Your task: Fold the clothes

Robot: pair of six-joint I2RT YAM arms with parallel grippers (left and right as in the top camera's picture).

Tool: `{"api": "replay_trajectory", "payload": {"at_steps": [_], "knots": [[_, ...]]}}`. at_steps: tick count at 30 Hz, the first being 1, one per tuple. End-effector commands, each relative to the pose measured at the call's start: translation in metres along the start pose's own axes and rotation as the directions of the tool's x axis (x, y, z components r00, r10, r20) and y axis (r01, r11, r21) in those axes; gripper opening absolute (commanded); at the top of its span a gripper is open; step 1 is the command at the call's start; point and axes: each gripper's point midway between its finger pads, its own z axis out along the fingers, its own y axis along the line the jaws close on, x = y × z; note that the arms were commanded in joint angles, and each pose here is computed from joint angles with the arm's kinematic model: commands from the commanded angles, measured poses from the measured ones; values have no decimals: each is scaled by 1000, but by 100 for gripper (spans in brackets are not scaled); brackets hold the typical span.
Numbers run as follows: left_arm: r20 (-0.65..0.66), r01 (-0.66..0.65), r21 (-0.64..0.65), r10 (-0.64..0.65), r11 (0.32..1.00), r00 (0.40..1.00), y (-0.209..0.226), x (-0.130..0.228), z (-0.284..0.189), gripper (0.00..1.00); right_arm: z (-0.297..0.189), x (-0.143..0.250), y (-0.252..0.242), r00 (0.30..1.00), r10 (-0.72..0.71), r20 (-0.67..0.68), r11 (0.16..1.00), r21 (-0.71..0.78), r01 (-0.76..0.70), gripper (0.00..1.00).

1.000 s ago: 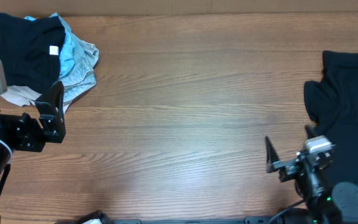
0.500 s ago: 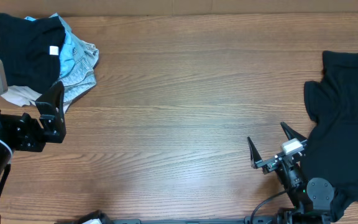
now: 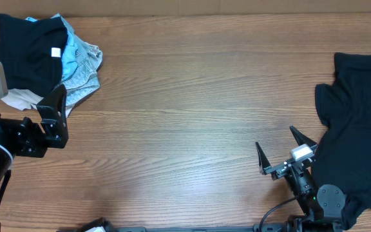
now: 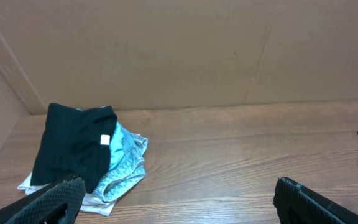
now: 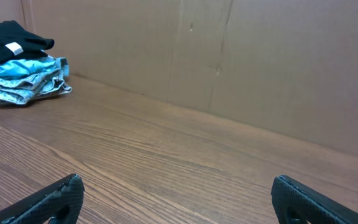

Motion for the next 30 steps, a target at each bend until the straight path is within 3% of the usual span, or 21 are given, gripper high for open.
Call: {"api": "replay_trajectory", "payload": {"at_steps": [1, 14, 18, 24, 30], "knots": [[-2, -22, -4, 22, 1000, 1000, 1, 0, 1, 100, 0, 1, 0, 1000, 0, 7, 1000, -1, 0, 100], [-25, -31, 49, 32, 998, 999, -11, 6, 3, 100, 0, 1, 0, 1000, 0, 7, 1000, -1, 0, 100], [-28, -66, 11, 66, 998, 997, -6, 7, 5, 100, 0, 1, 0, 1000, 0, 7, 1000, -1, 0, 100], [101, -91, 16, 89, 996, 991, -11, -2, 9, 100, 0, 1, 0, 1000, 0, 7, 1000, -1, 0, 100], [230, -163, -14, 162, 987, 960, -16, 19, 26, 100, 0, 1, 0, 1000, 0, 7, 1000, 0, 0, 100]]}}
